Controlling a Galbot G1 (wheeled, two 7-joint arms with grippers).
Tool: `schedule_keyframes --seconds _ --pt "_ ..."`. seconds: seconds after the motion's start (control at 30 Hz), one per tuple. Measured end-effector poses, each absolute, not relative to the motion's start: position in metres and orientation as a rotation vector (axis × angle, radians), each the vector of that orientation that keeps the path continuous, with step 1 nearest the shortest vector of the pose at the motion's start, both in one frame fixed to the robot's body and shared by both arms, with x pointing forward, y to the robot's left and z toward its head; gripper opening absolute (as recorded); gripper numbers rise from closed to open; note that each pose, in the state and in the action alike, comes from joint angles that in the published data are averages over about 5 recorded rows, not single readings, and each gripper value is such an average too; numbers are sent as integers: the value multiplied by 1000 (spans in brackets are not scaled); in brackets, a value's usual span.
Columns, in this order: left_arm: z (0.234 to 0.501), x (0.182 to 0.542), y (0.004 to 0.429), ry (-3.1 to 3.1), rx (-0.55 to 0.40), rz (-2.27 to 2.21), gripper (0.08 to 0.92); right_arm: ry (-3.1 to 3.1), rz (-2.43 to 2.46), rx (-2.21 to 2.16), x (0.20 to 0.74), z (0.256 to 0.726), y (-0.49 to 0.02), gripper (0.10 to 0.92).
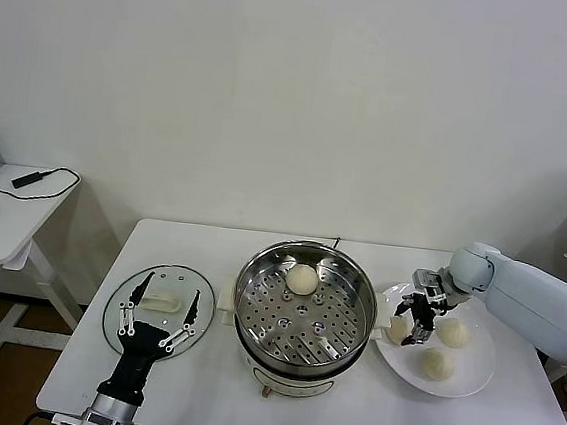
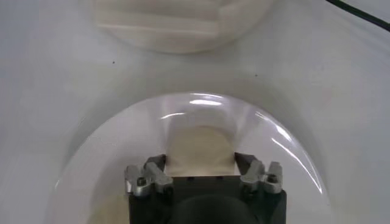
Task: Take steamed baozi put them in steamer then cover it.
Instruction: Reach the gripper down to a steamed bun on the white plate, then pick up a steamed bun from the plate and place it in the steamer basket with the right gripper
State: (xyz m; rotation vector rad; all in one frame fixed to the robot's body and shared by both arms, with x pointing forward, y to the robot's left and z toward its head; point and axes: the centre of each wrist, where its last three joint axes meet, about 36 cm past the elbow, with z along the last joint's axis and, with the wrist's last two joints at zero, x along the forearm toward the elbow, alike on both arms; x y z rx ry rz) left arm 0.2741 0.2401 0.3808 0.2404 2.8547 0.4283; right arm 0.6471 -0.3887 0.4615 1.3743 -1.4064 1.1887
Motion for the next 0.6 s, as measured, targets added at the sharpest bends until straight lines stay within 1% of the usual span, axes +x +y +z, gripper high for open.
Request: schedule_keyframes --seconds 0.13,0.27,0.43,0.6 --pt "383 275 241 2852 235 432 823 -1407 1194 1372 647 470 -391 668" --pt "385 275 240 2848 234 431 823 -1398 1205 1383 652 491 -390 659" --pt "387 276 238 2843 246 427 823 -1364 1246 1424 664 542 -374 653" --pt "389 275 236 2840 253 429 823 -1307 1329 1478 671 608 -338 653"
